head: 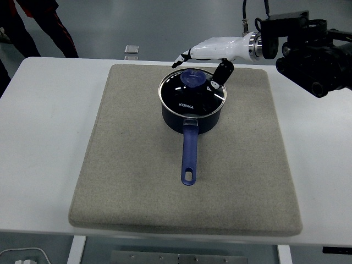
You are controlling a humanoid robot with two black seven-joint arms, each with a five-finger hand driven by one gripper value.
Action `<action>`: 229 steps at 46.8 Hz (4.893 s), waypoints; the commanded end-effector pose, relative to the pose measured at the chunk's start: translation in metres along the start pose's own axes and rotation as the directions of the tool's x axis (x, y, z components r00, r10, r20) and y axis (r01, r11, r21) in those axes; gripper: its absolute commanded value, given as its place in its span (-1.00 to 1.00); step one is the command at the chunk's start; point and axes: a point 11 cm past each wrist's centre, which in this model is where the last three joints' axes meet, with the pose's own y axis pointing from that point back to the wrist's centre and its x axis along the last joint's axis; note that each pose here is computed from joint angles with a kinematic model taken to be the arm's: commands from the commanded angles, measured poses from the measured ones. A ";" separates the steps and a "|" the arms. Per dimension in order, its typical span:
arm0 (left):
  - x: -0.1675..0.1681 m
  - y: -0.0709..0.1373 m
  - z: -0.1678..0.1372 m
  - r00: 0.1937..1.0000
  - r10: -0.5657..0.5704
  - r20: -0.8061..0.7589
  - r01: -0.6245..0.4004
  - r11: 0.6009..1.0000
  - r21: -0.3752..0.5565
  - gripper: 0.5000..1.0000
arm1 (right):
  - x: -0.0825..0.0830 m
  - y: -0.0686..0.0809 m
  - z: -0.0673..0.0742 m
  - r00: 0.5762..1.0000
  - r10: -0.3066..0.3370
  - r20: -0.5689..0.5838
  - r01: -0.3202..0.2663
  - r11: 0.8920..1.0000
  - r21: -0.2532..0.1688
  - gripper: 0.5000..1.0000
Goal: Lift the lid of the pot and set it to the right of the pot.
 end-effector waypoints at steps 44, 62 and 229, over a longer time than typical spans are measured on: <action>0.000 0.000 0.000 1.000 0.000 0.000 0.000 1.000 0.000 1.00 | -0.002 0.000 -0.001 1.000 -0.019 0.018 0.019 1.000 0.006 -0.49; 0.000 0.000 0.000 1.000 0.000 0.000 0.000 1.000 0.000 1.00 | -0.011 0.001 0.000 0.996 -0.088 0.019 0.088 0.996 -0.005 -1.00; 0.000 0.000 0.000 1.000 0.000 0.000 0.000 1.000 0.000 1.00 | -0.050 0.111 0.126 0.959 -0.265 0.100 0.282 0.864 -0.417 -1.00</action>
